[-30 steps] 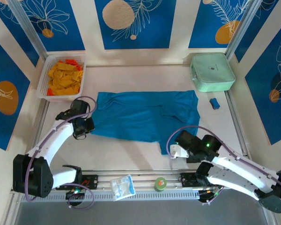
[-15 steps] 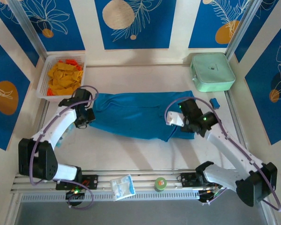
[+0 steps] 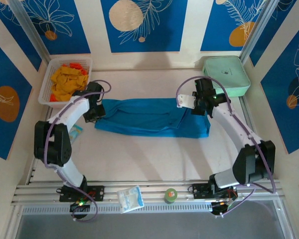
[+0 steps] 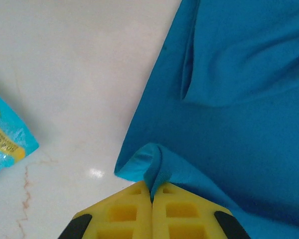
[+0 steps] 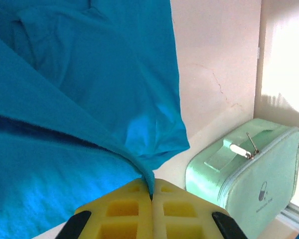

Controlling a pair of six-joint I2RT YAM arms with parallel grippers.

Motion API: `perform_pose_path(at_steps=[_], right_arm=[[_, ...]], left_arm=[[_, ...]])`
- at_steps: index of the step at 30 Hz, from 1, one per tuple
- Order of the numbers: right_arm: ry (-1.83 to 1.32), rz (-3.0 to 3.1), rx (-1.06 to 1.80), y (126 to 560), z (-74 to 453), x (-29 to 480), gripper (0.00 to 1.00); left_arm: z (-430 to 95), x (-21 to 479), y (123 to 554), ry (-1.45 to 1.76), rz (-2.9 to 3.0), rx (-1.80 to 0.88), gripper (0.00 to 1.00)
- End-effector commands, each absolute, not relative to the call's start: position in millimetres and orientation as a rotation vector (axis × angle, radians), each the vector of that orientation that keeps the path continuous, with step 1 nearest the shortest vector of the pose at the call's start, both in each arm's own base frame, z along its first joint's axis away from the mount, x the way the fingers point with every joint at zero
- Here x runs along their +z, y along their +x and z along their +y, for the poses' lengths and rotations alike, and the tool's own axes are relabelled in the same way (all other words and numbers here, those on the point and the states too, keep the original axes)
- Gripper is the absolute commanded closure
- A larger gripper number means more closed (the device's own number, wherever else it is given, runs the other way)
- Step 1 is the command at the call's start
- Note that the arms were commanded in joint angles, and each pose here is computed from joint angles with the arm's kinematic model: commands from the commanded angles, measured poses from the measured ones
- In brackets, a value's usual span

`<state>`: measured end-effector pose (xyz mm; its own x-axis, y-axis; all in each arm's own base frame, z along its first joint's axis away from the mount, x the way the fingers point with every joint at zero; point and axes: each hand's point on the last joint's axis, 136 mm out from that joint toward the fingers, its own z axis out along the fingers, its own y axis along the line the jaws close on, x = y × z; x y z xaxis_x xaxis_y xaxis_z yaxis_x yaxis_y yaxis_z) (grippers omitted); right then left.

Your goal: Fold and stack the t-shirts

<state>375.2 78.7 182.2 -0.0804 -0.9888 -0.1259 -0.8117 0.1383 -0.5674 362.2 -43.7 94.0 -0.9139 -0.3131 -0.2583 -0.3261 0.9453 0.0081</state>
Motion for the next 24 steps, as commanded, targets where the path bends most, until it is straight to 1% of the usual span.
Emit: perform_pose_path(at_steps=[1, 8, 15, 24], right_arm=[[-1.740, 1.893, -0.452, 394.2, 85.4, 183.8, 1.00], [-1.684, 1.983, -0.432, 428.4, 77.5, 155.9, 1.00], [-1.499, 2.130, -0.436, 466.4, 68.3, 124.8, 1.00], [-1.302, 2.349, -0.420, 491.0, 56.0, 72.4, 1.00]], left_arm=[[-34.9, 88.7, 374.0, -0.463, 2.861, 0.128, 1.00], [-27.7, 70.8, 389.3, -0.477, 2.887, 0.199, 1.00], [-19.5, 59.6, 396.3, -0.504, 2.893, 0.267, 1.00], [-14.3, 46.1, 394.0, -0.535, 2.914, 0.294, 1.00]])
